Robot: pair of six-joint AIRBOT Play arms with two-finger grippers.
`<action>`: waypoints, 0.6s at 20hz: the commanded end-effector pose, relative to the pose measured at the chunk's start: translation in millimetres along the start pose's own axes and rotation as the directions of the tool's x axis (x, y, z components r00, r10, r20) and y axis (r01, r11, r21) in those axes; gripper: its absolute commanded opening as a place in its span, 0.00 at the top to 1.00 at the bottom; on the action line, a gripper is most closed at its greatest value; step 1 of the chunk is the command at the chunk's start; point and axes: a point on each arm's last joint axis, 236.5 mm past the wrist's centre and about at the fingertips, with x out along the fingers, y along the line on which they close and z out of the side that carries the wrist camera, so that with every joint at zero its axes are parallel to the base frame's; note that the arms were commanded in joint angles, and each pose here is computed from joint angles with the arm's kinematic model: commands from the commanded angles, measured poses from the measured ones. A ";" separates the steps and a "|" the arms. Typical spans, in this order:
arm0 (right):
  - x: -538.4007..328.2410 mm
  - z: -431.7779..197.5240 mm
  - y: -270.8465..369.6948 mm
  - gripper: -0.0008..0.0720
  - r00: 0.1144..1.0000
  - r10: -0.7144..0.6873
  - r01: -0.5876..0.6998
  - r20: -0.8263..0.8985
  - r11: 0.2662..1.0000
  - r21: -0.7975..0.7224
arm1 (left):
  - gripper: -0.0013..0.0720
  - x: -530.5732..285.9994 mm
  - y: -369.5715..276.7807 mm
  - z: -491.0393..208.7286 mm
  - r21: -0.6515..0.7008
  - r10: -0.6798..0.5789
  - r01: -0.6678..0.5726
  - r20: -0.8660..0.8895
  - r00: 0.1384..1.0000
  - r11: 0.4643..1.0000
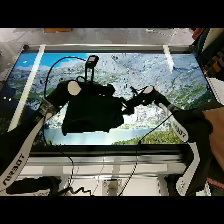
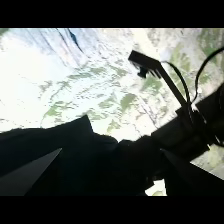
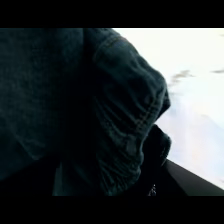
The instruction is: Fold the clothes and pants, and hang the long-sleeved shirts on hangers.
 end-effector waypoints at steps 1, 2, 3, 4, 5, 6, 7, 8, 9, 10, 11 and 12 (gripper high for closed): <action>23.7 -4.8 56.0 0.12 0.982 0.189 -0.188 0.018 0.981 -0.040 | 0.03 -13.4 32.3 11.9 0.015 0.048 -0.049 0.032 0.998 0.999; 26.2 -8.3 65.8 0.12 0.976 0.218 -0.217 0.012 0.975 -0.037 | 0.03 -22.1 44.2 18.5 0.002 0.068 -0.068 0.050 0.996 0.998; 31.0 -11.7 69.9 0.12 0.975 0.220 -0.219 0.010 0.975 -0.038 | 0.03 -30.8 54.4 24.6 -0.010 0.085 -0.085 0.069 0.994 0.996; 37.7 -14.8 72.1 0.12 0.977 0.211 -0.210 0.012 0.977 -0.047 | 0.03 -40.6 63.6 31.1 -0.020 0.102 -0.101 0.088 0.991 0.995; 46.6 -15.6 75.4 0.12 0.980 0.199 -0.198 0.030 0.979 -0.046 | 0.03 -50.2 71.1 37.1 -0.029 0.118 -0.115 0.107 0.987 0.993; 54.8 -14.2 79.3 0.12 0.980 0.191 -0.188 0.059 0.981 -0.055 | 0.03 -58.4 76.3 42.1 -0.035 0.129 -0.126 0.123 0.984 0.991; 63.9 -13.0 83.6 0.12 0.979 0.181 -0.175 0.092 0.982 -0.069 | 0.03 -66.1 80.4 46.6 -0.039 0.139 -0.135 0.138 0.981 0.990; 72.1 -12.8 85.8 0.15 0.979 0.166 -0.157 0.118 0.984 -0.088 | 0.03 -72.3 82.5 50.3 -0.041 0.145 -0.141 0.150 0.978 0.989; 79.1 -13.1 88.7 0.34 0.977 0.157 -0.143 0.141 0.984 -0.103 | 0.03 -78.1 83.3 53.6 -0.040 0.150 -0.145 0.161 0.975 0.989; 82.8 -11.9 92.6 0.77 0.974 0.156 -0.139 0.163 0.984 -0.112 | 0.03 -83.9 83.5 57.0 -0.041 0.153 -0.148 0.173 0.973 0.988; 82.5 -8.2 96.7 0.95 0.970 0.159 -0.138 0.183 0.983 -0.123 | 0.03 -90.3 83.2 59.5 -0.040 0.155 -0.150 0.180 0.971 0.988; 79.2 -5.7 103.1 0.96 0.967 0.170 -0.146 0.188 0.980 -0.135 | 0.03 -97.9 82.5 62.2 -0.033 0.159 -0.156 0.189 0.969 0.987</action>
